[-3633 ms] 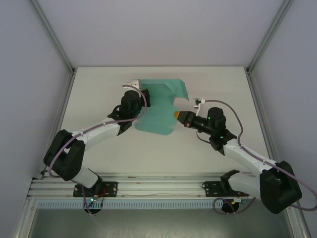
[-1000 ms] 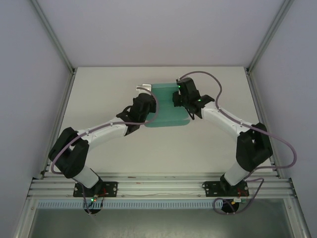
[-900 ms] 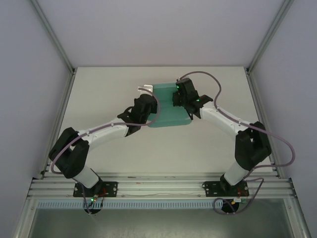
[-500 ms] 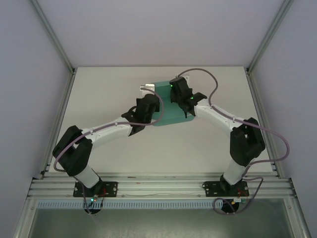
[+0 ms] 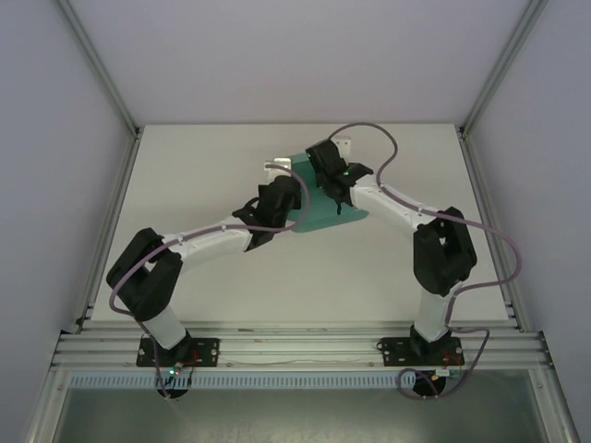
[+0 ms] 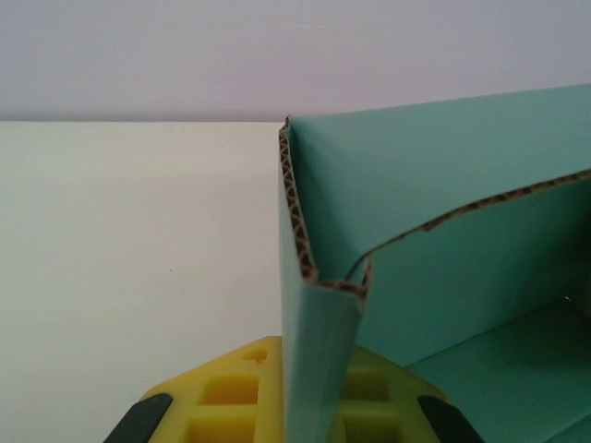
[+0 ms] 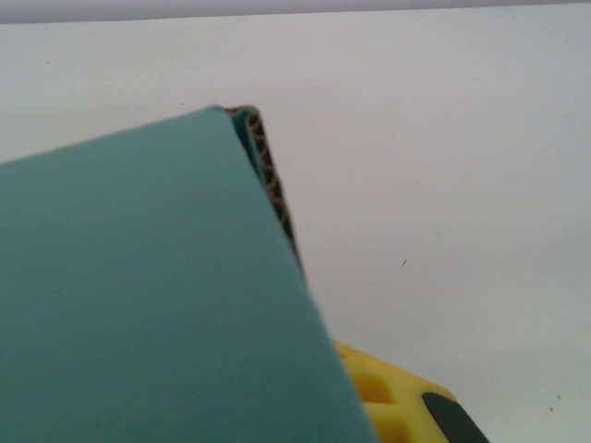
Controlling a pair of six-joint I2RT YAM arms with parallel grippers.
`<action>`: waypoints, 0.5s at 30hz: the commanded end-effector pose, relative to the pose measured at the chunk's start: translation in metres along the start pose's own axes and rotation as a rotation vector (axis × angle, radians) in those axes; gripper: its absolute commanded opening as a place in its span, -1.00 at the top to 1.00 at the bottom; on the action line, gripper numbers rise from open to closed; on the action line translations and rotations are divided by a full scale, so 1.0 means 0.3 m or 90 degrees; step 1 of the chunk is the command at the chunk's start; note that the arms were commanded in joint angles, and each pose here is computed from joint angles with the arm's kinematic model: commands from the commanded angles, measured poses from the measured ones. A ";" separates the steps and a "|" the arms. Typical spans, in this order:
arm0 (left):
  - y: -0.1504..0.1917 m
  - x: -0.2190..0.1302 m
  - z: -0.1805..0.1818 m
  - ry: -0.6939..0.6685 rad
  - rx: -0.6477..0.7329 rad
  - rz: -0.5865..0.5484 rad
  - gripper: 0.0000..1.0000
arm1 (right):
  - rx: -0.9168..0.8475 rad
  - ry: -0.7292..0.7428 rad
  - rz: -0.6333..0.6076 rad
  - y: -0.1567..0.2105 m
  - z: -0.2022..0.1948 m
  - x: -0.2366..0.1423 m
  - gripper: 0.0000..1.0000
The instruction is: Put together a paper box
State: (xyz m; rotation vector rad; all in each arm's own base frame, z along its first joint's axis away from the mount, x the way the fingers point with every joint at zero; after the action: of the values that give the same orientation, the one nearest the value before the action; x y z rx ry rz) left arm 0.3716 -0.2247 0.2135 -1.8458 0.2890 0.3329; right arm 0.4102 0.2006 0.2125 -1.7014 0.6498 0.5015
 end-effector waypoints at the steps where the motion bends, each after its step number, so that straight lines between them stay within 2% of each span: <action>1: -0.051 -0.007 0.127 -0.153 0.014 -0.042 1.00 | 0.011 0.362 0.008 0.024 -0.304 0.081 1.00; 3: -0.055 -0.005 0.121 -0.145 0.009 -0.041 1.00 | 0.010 0.315 0.007 0.013 -0.282 0.089 1.00; 4: -0.053 -0.003 0.116 -0.137 0.011 -0.038 1.00 | 0.014 0.278 0.006 0.011 -0.266 0.093 0.90; 5: -0.049 0.001 0.111 -0.128 0.014 -0.036 1.00 | 0.022 0.234 0.001 0.008 -0.250 0.095 0.66; 9: -0.043 0.017 0.100 -0.110 0.019 -0.020 1.00 | -0.009 -0.047 -0.056 -0.004 -0.133 0.054 0.56; 10: -0.043 0.017 0.097 -0.103 0.016 -0.017 1.00 | -0.029 -0.121 -0.073 -0.003 -0.102 0.028 0.48; 11: -0.041 0.016 0.093 -0.093 0.014 -0.015 1.00 | -0.052 -0.187 -0.087 0.003 -0.074 0.002 0.36; 13: -0.043 0.014 0.084 -0.071 0.006 -0.015 1.00 | -0.089 -0.285 -0.109 0.022 -0.038 -0.048 -0.03; 15: -0.038 0.017 0.074 -0.051 0.005 -0.008 1.00 | -0.089 -0.318 -0.121 0.034 -0.037 -0.082 -0.20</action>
State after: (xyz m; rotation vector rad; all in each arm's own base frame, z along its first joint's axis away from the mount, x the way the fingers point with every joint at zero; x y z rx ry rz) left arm 0.3782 -0.2107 0.2019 -1.8065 0.2726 0.4088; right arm 0.3905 0.1845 0.1993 -1.6622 0.3128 0.7708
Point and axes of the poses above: each hand's point on the last joint's axis, 136 mm out from that joint toward the fingers, its own x axis out along the fingers, its own z axis along the line the jaws close on, y = z × x, the point moved 6 cm from there along -x, back along the fingers, and after that the axes turned 12 degrees about -x, right-handed, at the moved point
